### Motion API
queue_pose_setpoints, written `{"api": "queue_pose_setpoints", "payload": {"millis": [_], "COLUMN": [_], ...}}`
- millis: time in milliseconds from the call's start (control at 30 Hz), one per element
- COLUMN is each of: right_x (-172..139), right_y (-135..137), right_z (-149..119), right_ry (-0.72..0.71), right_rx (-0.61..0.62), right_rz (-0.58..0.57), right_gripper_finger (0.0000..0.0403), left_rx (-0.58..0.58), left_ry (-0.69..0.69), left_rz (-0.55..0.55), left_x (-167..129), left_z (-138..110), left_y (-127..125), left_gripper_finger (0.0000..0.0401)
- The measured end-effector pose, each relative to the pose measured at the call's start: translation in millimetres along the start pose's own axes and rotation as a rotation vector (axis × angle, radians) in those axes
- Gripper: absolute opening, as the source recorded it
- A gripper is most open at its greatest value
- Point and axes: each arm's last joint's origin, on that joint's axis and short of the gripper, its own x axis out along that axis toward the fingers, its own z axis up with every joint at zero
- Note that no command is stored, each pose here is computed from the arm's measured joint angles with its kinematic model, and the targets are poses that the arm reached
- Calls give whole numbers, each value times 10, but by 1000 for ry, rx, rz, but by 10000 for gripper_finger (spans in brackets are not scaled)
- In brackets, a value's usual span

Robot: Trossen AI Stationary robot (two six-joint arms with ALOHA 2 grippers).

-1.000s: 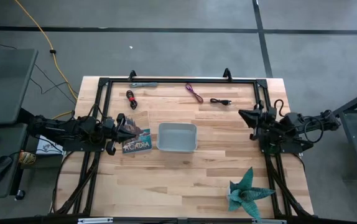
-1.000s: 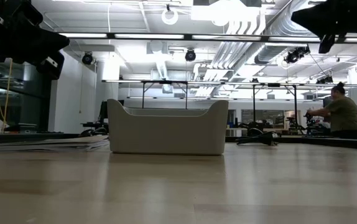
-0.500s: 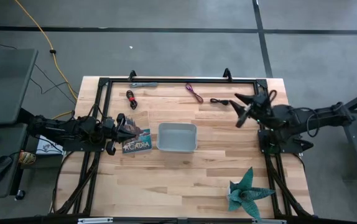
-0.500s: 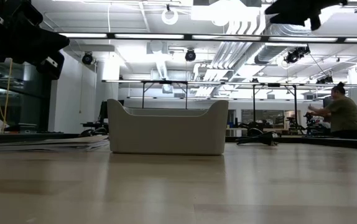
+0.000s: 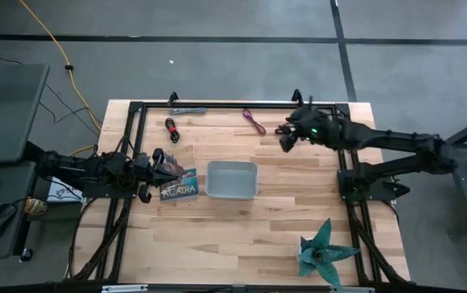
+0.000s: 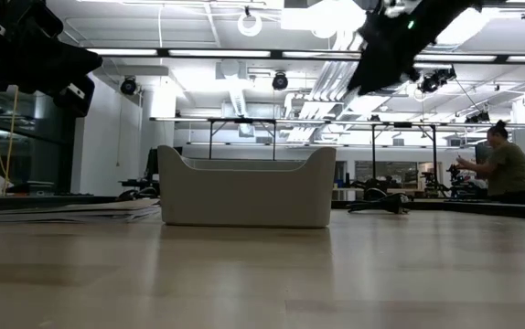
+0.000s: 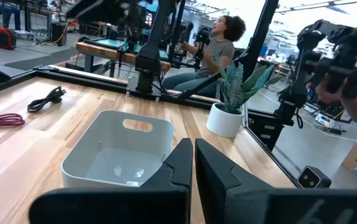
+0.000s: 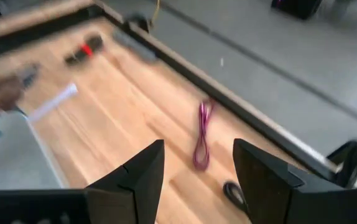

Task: Pick and place USB-C Cables
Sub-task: Put the right black charger cable into the gray bin

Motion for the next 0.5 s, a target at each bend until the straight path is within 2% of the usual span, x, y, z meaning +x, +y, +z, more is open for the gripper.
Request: {"api": "queue_pose_setpoints", "payload": {"millis": [233, 500], "right_x": [558, 843], "right_y": [-178, -331], "right_z": [-149, -256], "right_ry": [208, 289], "right_rx": [68, 90], "right_rz": [-20, -109], "right_gripper_finger": [183, 183], "left_rx": [0, 0], "left_ry": [0, 0], "left_rz": [1, 0], "left_x": [0, 0], "left_z": [0, 0], "left_y": [0, 0], "left_gripper_finger": [0, 0]}}
